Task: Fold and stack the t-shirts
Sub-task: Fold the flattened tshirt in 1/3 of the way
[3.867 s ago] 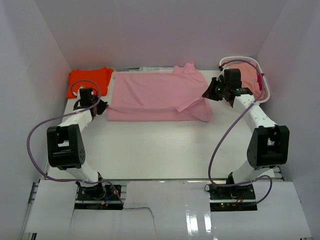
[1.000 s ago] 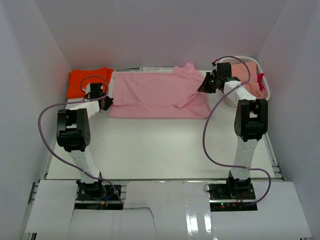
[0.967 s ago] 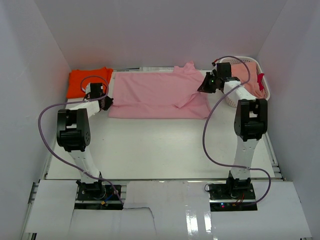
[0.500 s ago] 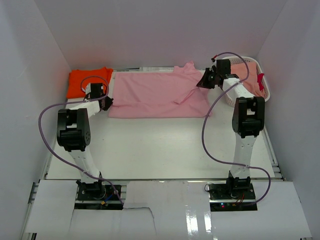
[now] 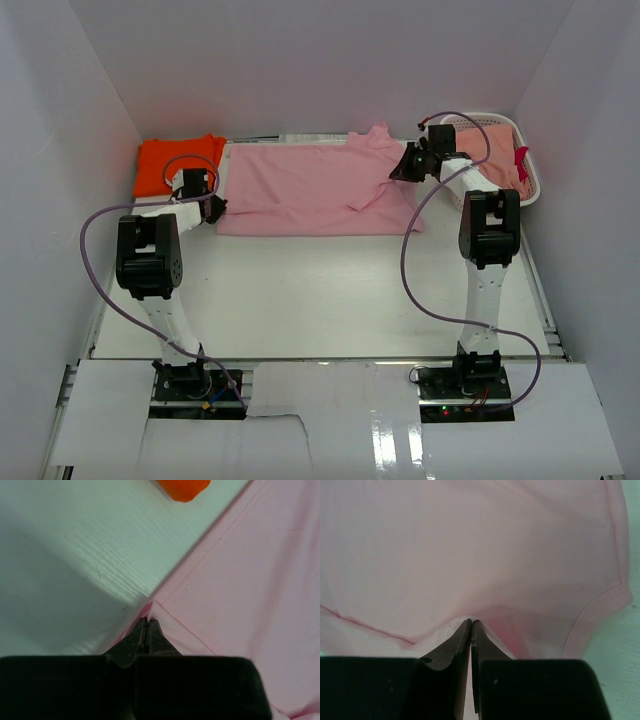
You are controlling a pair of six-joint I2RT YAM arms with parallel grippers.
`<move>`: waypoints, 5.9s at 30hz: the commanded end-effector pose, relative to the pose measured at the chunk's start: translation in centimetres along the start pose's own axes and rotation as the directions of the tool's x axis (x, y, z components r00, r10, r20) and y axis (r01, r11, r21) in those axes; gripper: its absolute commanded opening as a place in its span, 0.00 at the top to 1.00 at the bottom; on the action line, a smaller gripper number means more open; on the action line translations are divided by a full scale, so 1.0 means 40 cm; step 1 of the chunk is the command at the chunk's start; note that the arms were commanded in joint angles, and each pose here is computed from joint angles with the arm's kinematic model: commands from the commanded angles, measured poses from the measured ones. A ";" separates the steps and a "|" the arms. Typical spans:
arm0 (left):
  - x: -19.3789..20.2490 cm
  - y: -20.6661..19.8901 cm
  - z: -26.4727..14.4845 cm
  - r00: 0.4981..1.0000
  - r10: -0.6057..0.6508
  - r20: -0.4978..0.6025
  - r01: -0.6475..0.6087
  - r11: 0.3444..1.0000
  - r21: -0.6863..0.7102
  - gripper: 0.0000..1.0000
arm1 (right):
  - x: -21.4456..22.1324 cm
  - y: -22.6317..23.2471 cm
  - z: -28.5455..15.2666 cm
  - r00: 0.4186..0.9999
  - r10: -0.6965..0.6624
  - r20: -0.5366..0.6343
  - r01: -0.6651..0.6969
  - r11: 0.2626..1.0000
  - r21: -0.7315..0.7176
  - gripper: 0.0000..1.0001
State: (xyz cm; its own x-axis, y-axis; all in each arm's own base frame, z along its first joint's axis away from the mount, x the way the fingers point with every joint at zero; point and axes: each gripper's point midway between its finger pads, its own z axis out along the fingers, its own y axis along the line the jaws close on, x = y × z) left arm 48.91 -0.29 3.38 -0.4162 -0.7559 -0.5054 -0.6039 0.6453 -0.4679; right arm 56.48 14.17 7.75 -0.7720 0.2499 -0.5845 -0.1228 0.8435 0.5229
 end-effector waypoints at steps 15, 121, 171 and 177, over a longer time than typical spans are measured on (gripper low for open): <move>-0.028 -0.002 -0.015 0.998 -0.022 0.057 0.022 1.000 0.002 1.00 | -0.098 0.024 0.036 0.993 -0.053 0.101 0.061 0.995 -0.077 0.92; 0.712 -0.469 -0.138 0.724 0.667 -0.175 -0.408 0.619 0.671 1.00 | 0.268 0.190 0.041 0.963 -0.195 -0.187 0.174 0.977 -0.125 0.92; 0.759 -0.362 -0.157 0.669 0.717 -0.197 -0.508 0.634 0.583 1.00 | 0.080 0.304 0.190 0.989 -0.123 -0.081 0.095 0.954 -0.286 0.92; 0.750 -0.382 -0.175 0.686 0.703 -0.186 -0.490 0.636 0.596 1.00 | 0.002 0.331 0.131 0.991 -0.134 0.020 0.133 0.938 -0.321 0.85</move>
State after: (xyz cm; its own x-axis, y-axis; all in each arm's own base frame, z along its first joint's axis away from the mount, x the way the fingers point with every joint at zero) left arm 43.80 -35.15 2.83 -0.7784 -0.1438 -0.6111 0.2722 0.7998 -0.5349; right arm 57.00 28.55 6.47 -0.8045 0.1104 -0.5836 -0.3539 0.7001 0.6202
